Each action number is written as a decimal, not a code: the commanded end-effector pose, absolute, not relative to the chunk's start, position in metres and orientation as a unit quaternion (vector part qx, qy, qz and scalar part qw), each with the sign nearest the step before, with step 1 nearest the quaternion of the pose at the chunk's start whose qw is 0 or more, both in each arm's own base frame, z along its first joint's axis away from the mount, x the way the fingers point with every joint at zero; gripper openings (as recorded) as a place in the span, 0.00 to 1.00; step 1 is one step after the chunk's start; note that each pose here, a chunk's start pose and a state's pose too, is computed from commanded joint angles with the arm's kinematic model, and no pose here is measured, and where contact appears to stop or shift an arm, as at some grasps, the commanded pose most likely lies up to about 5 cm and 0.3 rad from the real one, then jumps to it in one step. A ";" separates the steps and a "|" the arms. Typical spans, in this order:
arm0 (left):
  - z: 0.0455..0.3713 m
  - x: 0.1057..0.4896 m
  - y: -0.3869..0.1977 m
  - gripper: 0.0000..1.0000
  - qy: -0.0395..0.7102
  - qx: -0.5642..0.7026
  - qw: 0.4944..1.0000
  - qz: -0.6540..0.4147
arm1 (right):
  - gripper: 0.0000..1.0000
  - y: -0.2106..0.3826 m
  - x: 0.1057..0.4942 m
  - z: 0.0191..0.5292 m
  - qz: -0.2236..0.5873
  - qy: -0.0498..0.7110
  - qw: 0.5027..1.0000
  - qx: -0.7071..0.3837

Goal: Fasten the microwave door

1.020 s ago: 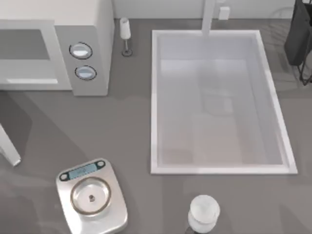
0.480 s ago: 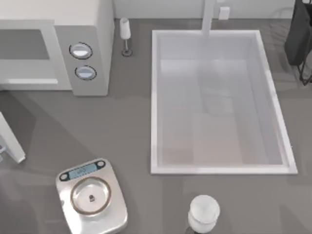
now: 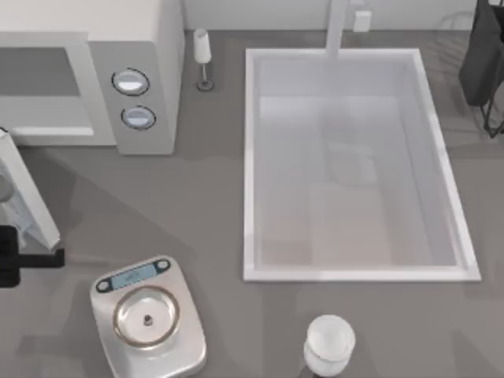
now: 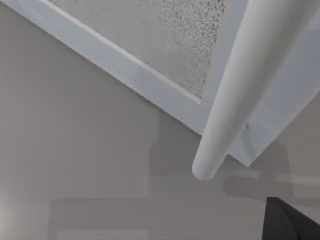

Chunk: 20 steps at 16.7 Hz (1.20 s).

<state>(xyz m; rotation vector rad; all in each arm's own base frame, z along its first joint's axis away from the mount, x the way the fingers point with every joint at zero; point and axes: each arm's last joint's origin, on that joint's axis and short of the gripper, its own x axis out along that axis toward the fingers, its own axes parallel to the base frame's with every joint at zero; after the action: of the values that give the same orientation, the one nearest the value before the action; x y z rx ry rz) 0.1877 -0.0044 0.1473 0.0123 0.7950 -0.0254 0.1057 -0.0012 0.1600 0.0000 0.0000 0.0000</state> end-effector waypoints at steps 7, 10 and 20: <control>0.148 0.185 -0.013 0.00 0.381 0.001 0.925 -0.005 | 1.00 -0.001 0.106 0.160 0.000 0.000 1.000 0.000; 0.152 0.193 -0.013 0.00 0.377 0.001 0.926 -0.006 | 1.00 -0.001 0.106 0.160 0.000 0.000 1.000 0.000; 0.138 0.282 -0.015 0.00 0.383 0.001 0.924 -0.005 | 1.00 -0.001 0.106 0.160 0.000 0.000 1.000 0.000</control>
<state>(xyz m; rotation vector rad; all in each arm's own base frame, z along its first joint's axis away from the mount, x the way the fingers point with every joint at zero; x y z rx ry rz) 0.2824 -0.0151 0.1383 0.0020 0.7859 -0.0109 0.1057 -0.0012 0.1600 0.0000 0.0000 0.0000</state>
